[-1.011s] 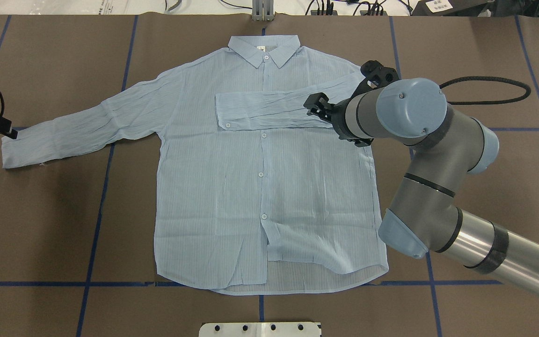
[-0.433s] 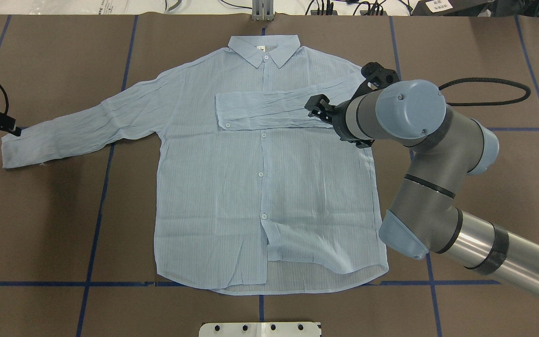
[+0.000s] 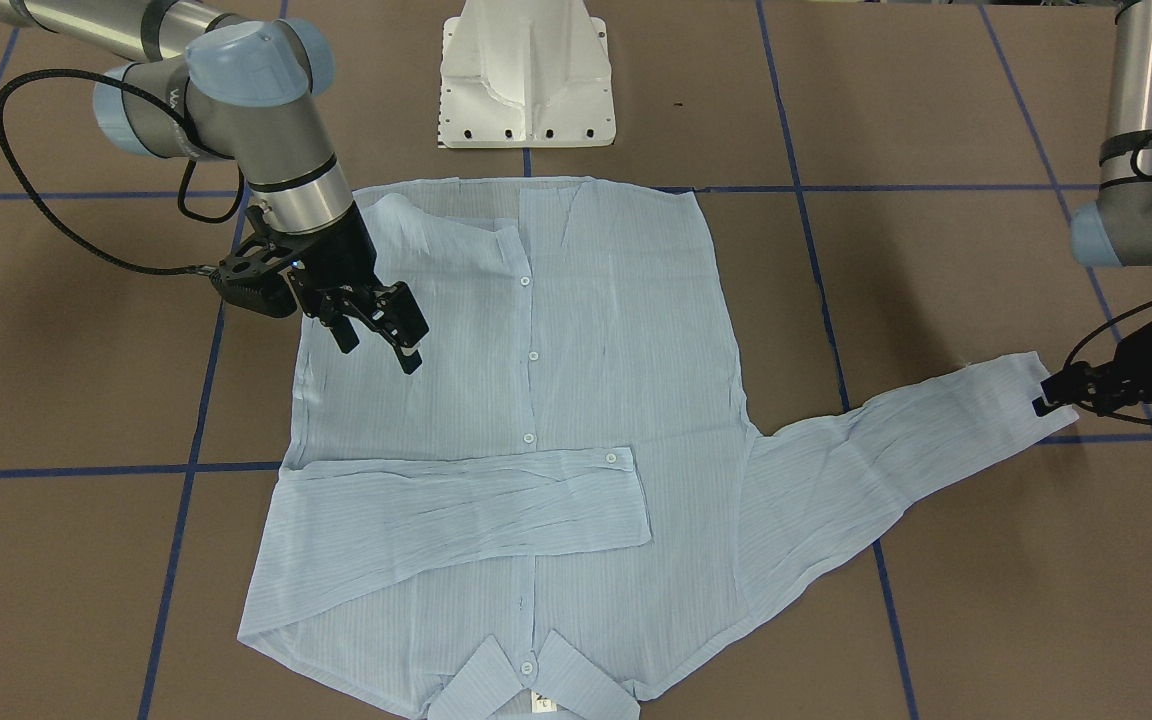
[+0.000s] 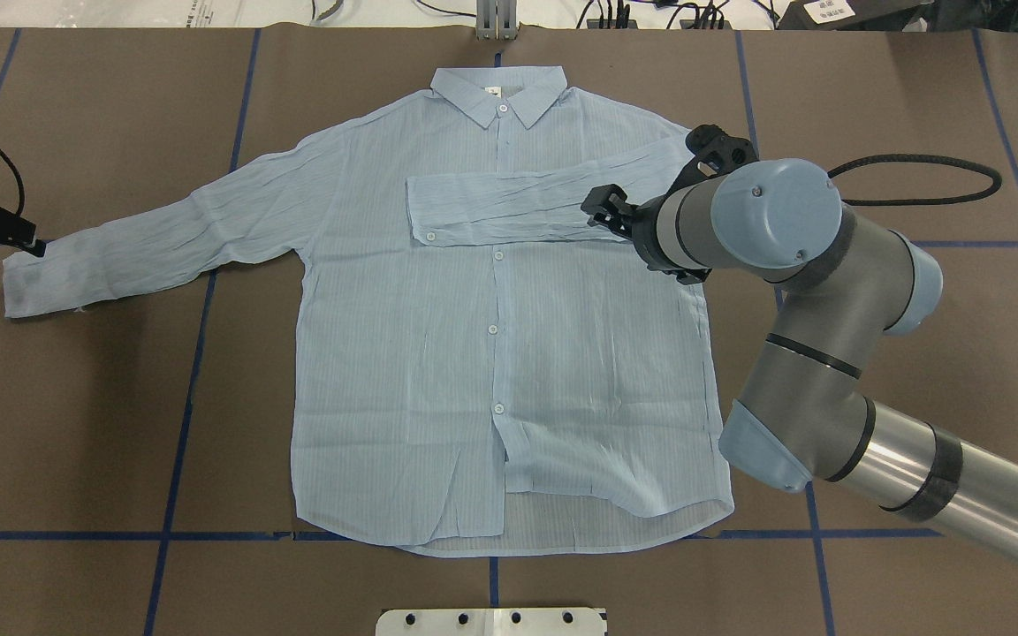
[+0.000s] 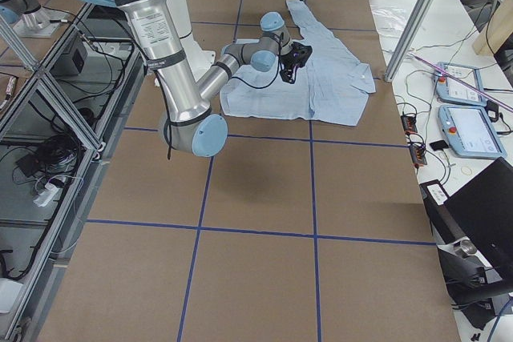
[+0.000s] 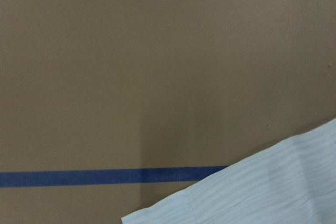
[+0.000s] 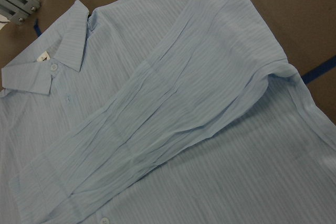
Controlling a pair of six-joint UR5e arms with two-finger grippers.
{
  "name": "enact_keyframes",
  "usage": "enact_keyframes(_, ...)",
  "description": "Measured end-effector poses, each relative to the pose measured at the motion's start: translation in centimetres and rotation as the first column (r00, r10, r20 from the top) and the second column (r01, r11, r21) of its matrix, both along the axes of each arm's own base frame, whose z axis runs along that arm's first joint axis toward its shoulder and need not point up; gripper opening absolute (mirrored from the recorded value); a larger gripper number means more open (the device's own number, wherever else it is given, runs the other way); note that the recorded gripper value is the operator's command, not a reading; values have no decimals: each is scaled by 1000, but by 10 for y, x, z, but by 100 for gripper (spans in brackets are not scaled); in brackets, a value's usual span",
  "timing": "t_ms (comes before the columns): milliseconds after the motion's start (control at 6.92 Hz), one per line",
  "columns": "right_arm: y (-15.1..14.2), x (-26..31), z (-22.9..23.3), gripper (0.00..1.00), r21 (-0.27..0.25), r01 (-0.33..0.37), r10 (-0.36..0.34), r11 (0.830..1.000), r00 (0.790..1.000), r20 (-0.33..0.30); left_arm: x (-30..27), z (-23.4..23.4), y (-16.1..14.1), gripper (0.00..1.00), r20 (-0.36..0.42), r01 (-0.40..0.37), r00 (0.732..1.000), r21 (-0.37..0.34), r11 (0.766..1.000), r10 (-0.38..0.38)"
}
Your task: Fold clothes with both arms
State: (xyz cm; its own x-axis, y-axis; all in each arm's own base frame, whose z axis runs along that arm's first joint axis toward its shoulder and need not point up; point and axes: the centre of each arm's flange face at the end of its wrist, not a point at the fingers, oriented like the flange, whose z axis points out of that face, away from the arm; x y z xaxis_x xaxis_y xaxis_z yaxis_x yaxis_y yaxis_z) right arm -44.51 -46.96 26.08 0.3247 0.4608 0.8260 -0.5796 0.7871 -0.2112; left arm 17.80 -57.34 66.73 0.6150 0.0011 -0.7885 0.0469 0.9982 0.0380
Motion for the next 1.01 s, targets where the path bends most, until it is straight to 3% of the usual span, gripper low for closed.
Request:
enact_keyframes(289,3,-5,5,99,-5,5,-5,1000,1000,-8,3,5,1,76,12,-2,1000,-5,1000,2)
enact_keyframes(578,6,-8,8,99,-8,10,-10,1000,1000,-11,4,9,2,74,18,-2,1000,-10,1000,2)
enact_keyframes(722,7,-9,10,99,-10,12,-12,1000,1000,-14,4,11,3,68,20,-3,1000,-13,1000,3)
enact_keyframes(1011,8,-10,13,99,-13,14,-14,1000,1000,-17,4,13,3,39,21,-2,1000,-17,1000,3)
